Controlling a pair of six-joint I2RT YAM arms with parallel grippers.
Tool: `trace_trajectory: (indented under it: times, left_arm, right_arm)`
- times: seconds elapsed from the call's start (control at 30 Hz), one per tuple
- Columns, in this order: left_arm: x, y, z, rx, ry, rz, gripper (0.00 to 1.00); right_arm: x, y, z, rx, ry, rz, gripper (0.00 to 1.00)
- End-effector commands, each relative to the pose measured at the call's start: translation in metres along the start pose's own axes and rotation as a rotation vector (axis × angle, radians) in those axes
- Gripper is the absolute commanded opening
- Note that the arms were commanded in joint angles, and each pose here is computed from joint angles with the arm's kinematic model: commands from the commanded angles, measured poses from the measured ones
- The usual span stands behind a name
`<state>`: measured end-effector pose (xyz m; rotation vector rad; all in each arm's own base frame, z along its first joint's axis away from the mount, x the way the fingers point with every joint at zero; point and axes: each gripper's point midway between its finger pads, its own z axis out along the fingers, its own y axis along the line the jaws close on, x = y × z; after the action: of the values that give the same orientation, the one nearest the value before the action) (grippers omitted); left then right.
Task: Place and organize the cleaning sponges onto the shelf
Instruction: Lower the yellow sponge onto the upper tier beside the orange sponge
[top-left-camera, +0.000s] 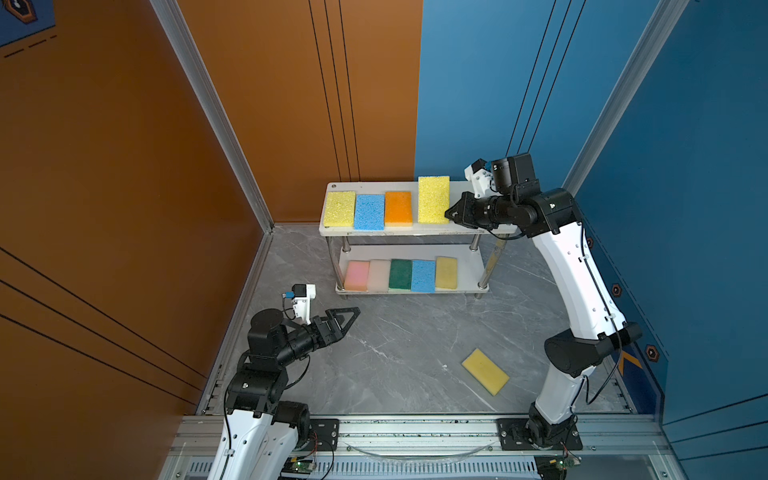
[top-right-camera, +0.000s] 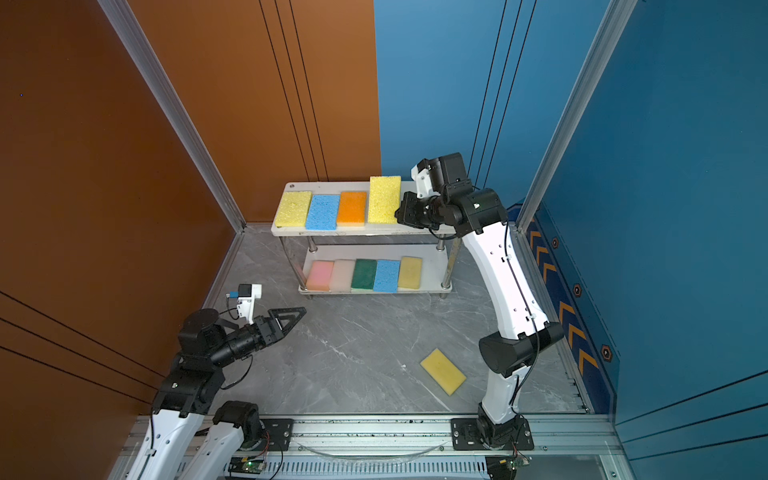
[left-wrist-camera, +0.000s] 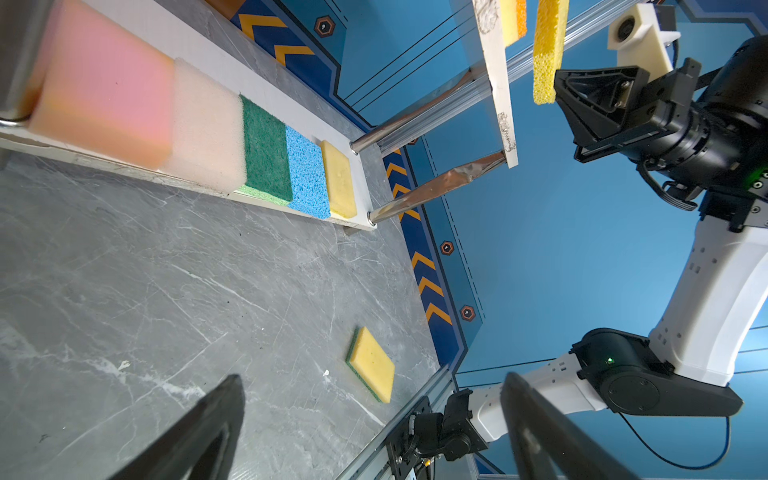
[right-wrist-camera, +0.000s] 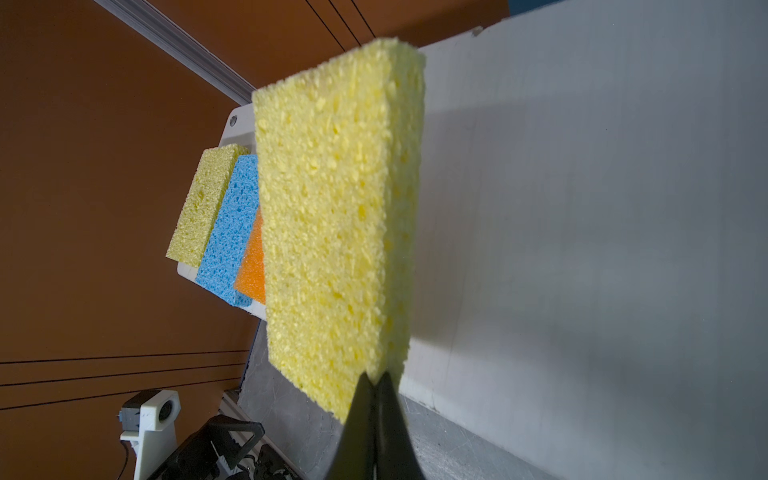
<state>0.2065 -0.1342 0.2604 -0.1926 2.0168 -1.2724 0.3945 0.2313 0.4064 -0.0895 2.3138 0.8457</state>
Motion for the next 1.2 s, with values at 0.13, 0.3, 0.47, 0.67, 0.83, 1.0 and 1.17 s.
trace_trajectory:
  times: [0.13, 0.3, 0.47, 0.67, 0.83, 1.0, 1.17]
  left_arm:
    - [-0.002, -0.002, -0.002, -0.01, -0.01, 0.025, 0.97]
    - [-0.002, -0.001, -0.002, -0.012, -0.01, 0.027, 0.97]
    - [0.0, 0.001, -0.002, -0.016, -0.006, 0.025, 0.97]
    - [-0.001, 0.003, -0.002, -0.022, -0.008, 0.024, 0.97]
    - [0.0, 0.003, -0.002, -0.024, -0.008, 0.021, 0.97]
    - [-0.001, 0.003, -0.002, -0.024, -0.009, 0.021, 0.97]
    - [-0.001, 0.004, -0.002, -0.024, -0.01, 0.019, 0.97]
  right_arm:
    - [0.003, -0.003, 0.009, -0.003, 0.032, -0.01, 0.0]
    - [0.003, -0.004, 0.014, -0.005, 0.04, -0.008, 0.0]
    - [0.002, -0.005, 0.019, -0.007, 0.046, -0.005, 0.0]
    - [0.002, -0.007, 0.021, -0.004, 0.048, -0.004, 0.0]
    - [0.002, -0.007, 0.022, -0.005, 0.049, -0.005, 0.0]
    - [0.001, -0.007, 0.02, -0.001, 0.044, -0.009, 0.16]
    - [0.001, -0.009, 0.02, 0.004, 0.042, -0.01, 0.32]
